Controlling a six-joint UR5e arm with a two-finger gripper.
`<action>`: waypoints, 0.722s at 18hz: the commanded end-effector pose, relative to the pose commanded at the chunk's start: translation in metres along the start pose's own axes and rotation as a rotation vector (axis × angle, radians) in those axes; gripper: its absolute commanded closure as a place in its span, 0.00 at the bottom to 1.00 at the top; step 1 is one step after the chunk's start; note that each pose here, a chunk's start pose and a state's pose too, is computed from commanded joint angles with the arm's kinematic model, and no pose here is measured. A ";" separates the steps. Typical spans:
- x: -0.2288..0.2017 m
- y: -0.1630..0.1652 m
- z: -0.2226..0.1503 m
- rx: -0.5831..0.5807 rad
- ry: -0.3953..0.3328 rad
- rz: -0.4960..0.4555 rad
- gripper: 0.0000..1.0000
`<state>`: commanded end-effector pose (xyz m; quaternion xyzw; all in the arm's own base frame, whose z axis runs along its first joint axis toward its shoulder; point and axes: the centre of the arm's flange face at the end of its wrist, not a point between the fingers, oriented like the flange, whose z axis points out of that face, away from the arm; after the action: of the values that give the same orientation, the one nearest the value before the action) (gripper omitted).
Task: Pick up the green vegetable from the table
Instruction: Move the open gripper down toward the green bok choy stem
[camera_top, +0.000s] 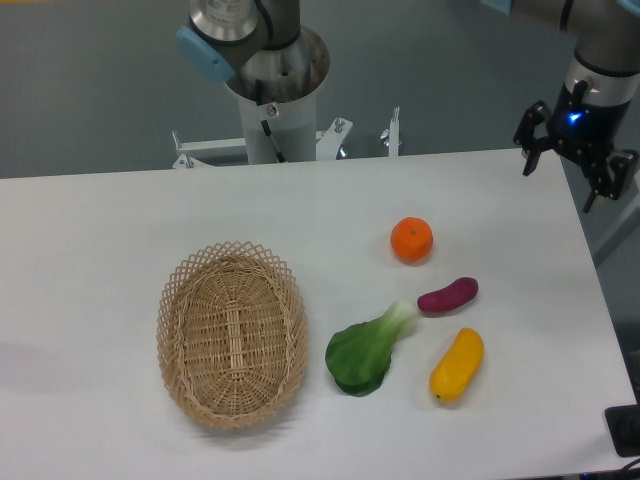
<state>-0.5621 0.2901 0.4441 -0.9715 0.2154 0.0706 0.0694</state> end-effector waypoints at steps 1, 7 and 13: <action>0.000 0.000 0.000 0.000 -0.001 0.000 0.00; 0.003 -0.004 0.006 0.004 0.009 0.005 0.00; 0.016 -0.012 0.026 0.015 0.051 -0.003 0.00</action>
<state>-0.5458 0.2987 0.4168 -0.9727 0.2163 0.0442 0.0710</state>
